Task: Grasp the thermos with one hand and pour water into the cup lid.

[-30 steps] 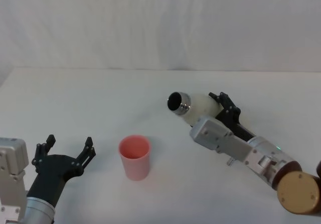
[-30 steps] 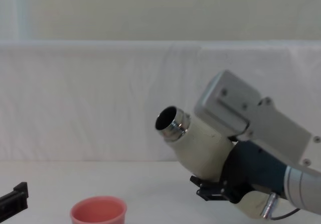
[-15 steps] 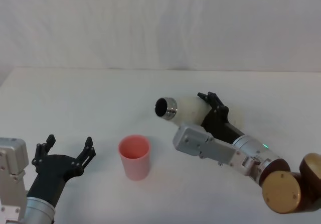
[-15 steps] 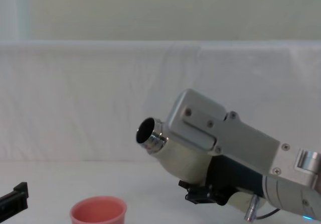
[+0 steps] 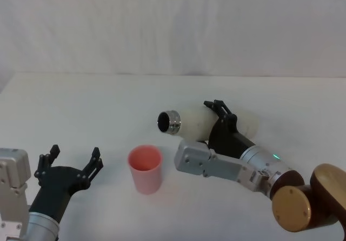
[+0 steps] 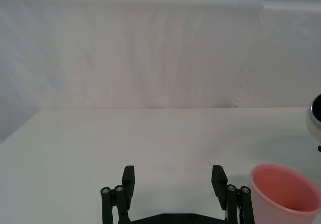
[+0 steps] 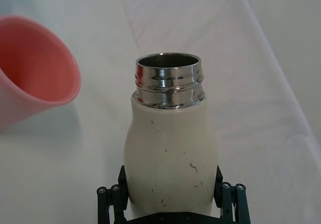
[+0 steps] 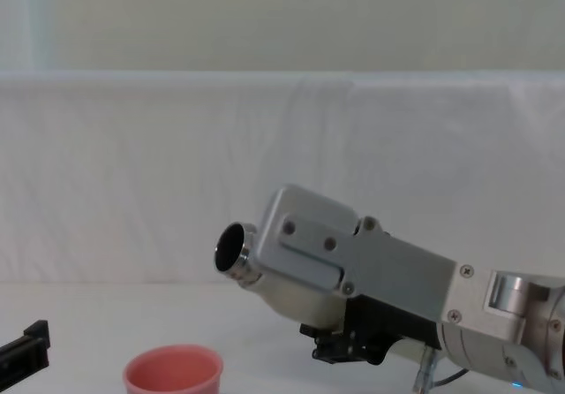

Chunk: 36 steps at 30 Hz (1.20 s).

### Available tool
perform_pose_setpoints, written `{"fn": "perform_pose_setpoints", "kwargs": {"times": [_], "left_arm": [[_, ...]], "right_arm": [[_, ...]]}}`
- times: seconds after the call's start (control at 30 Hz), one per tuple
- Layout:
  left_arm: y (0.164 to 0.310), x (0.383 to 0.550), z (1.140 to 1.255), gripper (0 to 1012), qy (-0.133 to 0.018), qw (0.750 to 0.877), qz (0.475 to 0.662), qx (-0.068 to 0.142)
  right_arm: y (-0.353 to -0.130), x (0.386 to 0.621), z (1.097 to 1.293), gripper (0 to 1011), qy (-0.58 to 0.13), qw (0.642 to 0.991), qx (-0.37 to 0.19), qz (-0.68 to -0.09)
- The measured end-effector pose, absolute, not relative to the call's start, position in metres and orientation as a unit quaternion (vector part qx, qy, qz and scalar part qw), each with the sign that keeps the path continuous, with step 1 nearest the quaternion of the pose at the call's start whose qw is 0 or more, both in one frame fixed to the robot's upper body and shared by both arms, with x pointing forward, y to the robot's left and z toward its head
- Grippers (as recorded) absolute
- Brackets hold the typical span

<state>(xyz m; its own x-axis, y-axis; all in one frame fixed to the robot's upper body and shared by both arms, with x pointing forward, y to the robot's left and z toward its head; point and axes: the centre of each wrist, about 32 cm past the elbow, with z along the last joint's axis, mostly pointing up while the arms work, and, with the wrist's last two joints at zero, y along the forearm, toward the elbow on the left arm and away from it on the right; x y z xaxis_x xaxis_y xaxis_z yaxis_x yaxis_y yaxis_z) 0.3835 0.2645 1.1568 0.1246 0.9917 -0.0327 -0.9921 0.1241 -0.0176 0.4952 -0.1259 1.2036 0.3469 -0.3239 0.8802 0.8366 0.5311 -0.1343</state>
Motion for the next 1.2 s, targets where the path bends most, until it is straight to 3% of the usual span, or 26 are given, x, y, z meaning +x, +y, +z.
{"fn": "perform_pose_setpoints", "kwargs": {"times": [1.2], "left_arm": [[0.265,0.384,1.157,1001,0.006,0.750,0.662,-0.017]], "right_arm": [[-0.112,0.495,1.201,957,-0.496,0.710,-0.351,-0.355]]}}
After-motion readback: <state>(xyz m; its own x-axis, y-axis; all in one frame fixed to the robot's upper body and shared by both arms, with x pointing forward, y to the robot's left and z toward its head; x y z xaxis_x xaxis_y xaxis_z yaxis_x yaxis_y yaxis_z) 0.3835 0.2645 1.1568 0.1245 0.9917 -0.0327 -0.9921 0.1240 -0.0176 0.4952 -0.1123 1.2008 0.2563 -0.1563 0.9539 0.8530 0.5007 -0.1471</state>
